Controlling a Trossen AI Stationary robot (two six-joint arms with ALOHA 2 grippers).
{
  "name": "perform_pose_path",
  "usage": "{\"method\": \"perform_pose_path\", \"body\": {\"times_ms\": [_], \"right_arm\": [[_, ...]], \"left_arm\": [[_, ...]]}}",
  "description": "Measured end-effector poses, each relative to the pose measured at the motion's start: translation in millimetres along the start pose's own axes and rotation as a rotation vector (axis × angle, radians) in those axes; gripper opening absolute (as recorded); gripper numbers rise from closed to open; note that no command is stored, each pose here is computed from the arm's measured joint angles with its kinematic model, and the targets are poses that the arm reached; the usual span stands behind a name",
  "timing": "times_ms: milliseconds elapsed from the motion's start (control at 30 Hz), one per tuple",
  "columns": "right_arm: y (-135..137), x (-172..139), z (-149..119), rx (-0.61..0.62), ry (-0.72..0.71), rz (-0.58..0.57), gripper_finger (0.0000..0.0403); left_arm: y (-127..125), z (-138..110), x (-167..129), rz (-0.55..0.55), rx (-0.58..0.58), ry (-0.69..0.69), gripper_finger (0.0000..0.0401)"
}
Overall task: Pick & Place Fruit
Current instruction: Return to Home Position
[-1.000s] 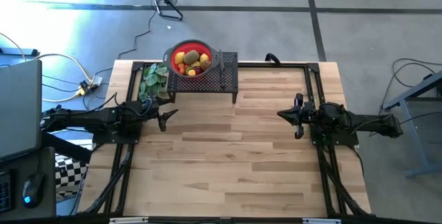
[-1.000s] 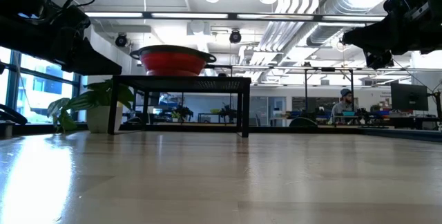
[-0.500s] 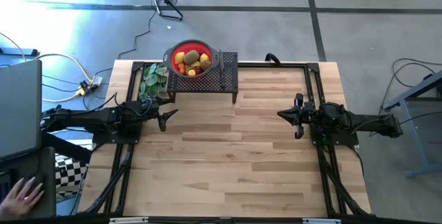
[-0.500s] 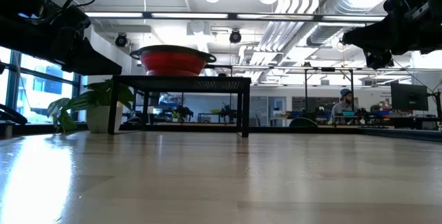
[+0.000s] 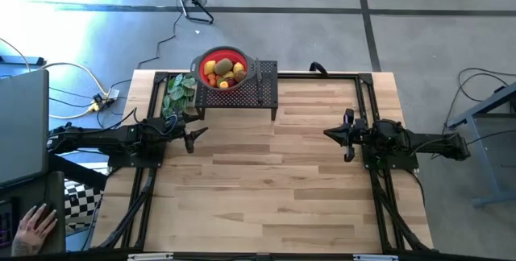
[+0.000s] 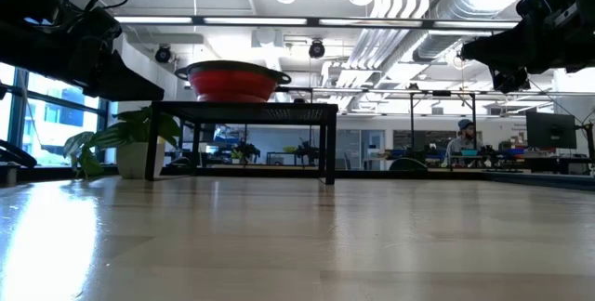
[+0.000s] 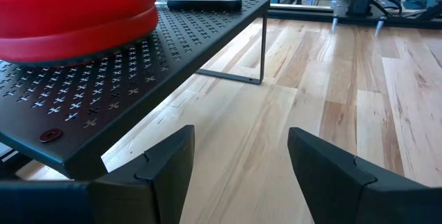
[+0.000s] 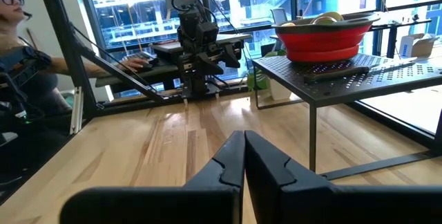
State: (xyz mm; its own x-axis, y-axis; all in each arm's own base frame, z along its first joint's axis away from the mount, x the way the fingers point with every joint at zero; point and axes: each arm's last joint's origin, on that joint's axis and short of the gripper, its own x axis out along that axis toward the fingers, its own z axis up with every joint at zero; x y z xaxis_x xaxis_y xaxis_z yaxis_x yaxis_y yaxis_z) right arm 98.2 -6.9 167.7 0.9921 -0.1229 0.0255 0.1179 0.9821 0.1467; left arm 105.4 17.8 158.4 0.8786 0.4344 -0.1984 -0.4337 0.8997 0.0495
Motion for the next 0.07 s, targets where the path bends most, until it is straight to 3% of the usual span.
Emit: {"method": "perform_pose_path", "body": {"times_ms": [67], "right_arm": [[0.0,0.0,0.0,0.000,0.000,0.000,0.0004]], "left_arm": [[0.0,0.0,0.0,0.000,0.000,0.000,0.0228]]}}
